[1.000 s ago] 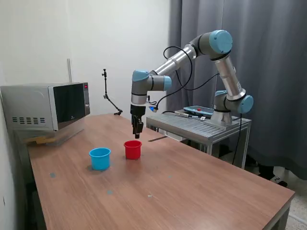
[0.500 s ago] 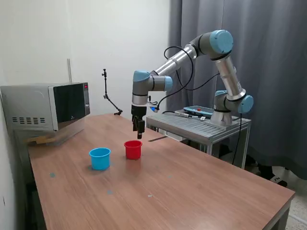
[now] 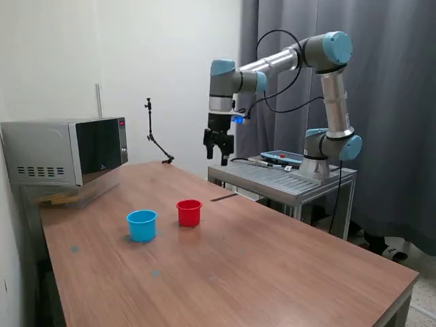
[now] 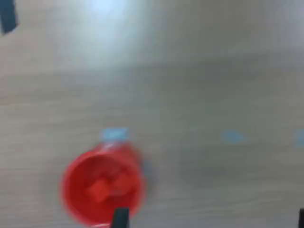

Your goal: Place red objects in the red bin, and blue objects in the blue bin.

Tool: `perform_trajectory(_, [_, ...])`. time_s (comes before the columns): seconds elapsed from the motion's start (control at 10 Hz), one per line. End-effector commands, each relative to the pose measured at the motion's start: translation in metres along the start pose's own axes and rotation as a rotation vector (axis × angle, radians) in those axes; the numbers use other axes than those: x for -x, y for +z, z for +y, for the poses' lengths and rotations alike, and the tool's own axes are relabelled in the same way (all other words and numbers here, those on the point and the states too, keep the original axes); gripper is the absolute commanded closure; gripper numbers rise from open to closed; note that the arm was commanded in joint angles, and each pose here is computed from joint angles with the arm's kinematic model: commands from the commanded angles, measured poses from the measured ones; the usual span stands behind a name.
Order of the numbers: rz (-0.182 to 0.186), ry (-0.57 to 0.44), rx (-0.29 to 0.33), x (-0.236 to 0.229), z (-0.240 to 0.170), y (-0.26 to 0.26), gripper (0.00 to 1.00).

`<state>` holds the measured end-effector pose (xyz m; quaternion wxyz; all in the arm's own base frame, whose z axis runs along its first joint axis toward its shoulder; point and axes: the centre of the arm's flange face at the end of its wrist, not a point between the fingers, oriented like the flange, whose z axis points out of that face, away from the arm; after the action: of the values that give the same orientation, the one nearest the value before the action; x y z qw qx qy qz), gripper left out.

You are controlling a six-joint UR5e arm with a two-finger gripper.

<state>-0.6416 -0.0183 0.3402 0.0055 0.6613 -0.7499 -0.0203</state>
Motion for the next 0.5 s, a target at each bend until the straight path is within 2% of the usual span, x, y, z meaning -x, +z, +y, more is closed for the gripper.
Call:
perform_trajectory(0.0, [0.125,-0.140,-0.022,-0.038,-0.057,-0.078,0.00])
perform_trajectory(0.2, [0.123,-0.150,0.018,-0.040,-0.096,-0.136,0.00])
perform_trajectory(0.4, [0.128,-0.150,-0.041,-0.040,-0.134,-0.157,0.00])
